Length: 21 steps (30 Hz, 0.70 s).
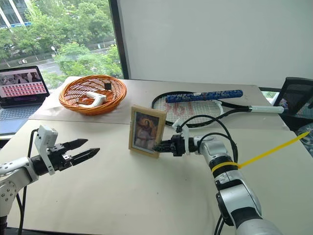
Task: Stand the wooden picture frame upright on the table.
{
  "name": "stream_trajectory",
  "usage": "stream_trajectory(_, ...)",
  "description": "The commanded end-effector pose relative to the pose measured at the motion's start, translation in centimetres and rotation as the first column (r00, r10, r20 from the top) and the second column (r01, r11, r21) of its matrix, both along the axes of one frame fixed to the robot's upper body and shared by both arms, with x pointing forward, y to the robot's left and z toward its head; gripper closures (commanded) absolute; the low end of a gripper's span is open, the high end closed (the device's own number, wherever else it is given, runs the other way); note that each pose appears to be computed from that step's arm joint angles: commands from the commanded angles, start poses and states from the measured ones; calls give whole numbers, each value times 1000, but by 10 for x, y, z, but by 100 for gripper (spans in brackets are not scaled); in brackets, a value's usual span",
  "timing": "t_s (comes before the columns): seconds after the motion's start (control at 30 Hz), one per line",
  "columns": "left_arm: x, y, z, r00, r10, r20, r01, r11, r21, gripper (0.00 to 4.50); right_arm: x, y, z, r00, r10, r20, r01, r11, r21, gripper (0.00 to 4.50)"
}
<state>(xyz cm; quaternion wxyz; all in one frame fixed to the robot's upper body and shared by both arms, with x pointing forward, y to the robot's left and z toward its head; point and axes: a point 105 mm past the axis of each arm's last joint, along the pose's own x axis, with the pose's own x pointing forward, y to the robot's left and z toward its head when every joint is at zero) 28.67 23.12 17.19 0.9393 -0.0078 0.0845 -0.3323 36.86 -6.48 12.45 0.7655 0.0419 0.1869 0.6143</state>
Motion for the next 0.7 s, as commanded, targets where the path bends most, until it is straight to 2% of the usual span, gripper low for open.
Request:
stream_trajectory(0.03,-1,-5,12,998,-19,59,19,1000,12,0,-12,3,-11,997,50,-51,-51,999,-13,330)
stream_trajectory(0.4,10,-15,13,996,-62,61,62,998,7,0,-13,4,-9,995,-30,-98,32,999,24,330)
stream_trajectory(0.47,12,-16,12,996,-68,58,68,998,9,0,-19,2,-8,994,-11,-113,13,1000,22,229)
stream_trajectory(0.67,15,-17,11,995,-84,57,84,996,6,0,-33,-10,2,993,0,-122,4,999,32,30)
stream_trajectory(0.7,14,-16,10,995,-86,56,86,996,8,0,-34,-19,4,993,-25,-120,29,999,31,9)
